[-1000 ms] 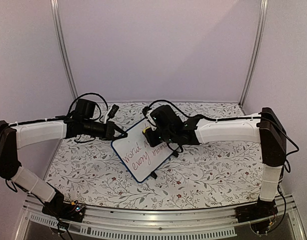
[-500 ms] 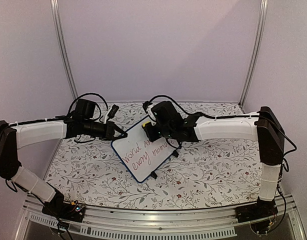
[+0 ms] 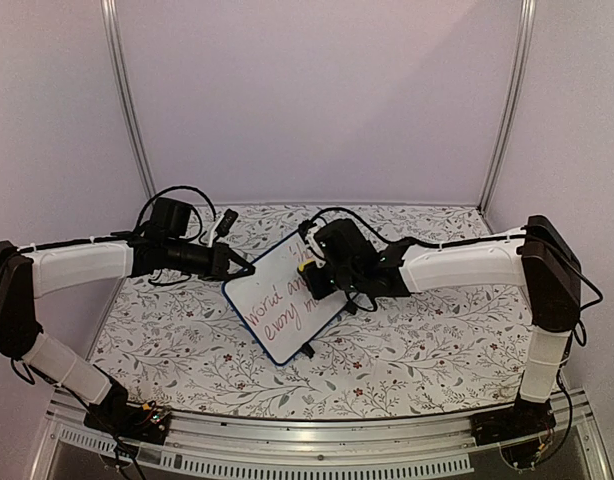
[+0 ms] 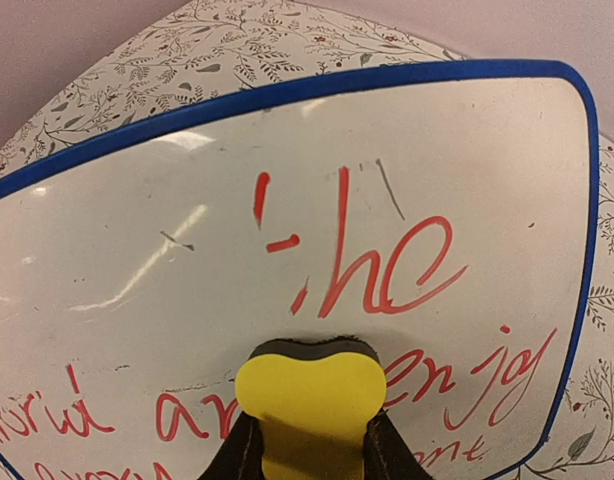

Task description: Erase the whiteboard

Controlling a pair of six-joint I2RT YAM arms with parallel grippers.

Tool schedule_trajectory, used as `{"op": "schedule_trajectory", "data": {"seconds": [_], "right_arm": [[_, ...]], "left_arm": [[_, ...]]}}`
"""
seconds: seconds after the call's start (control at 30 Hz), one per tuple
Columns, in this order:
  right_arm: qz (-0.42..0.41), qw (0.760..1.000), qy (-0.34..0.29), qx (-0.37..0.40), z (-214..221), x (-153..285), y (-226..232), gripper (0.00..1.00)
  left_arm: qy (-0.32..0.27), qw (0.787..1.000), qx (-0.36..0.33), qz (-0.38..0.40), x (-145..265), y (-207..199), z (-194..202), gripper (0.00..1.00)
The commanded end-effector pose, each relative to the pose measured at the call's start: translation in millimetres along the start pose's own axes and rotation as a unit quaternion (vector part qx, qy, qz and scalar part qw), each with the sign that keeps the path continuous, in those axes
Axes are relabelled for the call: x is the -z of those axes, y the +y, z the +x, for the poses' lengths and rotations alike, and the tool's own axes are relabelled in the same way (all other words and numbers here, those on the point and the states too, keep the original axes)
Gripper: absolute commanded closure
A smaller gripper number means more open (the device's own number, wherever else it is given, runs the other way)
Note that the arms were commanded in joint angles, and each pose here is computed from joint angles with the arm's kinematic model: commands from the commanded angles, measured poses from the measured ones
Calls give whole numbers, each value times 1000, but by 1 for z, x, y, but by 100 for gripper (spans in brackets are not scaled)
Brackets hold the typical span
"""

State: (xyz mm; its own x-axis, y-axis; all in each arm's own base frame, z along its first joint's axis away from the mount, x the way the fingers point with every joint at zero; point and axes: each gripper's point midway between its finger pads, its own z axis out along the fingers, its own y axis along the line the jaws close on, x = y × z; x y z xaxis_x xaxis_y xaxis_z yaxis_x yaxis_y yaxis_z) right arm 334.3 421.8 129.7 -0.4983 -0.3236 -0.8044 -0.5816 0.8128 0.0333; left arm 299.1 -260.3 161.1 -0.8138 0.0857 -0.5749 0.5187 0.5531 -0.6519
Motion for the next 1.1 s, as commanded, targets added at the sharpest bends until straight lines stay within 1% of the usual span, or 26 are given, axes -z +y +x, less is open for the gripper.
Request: {"op": "schedule_trajectory", "data": {"seconds": [0.0,0.17,0.37,0.47,0.63,0.87,1.07], "right_arm": [[8,1000,10,0,-3,-5,-4,82],[8,1000,-19,0,-38,-8,-3,82],[5,1000,-21,4,-51,-17,-2,82],[1,1000,-13,5,-44,-18,-1,82],[-3,1000,20,0,-11,-21,-4,82],[-5,999,48,-13,29,-11,-12,82],[-5,999,40,-18,24,-5,-13,83]], "left_arm": [[3,999,-19,31,1,-16,0,100],[2,999,-20,31,2,-16,0,100],[1,999,-21,31,2,-17,0,100],[1,999,-21,32,3,-17,-1,100],[0,999,-21,32,3,-17,-1,100],[1,999,-20,32,3,-17,-1,100],[1,999,-20,31,2,-16,-1,100]]}}
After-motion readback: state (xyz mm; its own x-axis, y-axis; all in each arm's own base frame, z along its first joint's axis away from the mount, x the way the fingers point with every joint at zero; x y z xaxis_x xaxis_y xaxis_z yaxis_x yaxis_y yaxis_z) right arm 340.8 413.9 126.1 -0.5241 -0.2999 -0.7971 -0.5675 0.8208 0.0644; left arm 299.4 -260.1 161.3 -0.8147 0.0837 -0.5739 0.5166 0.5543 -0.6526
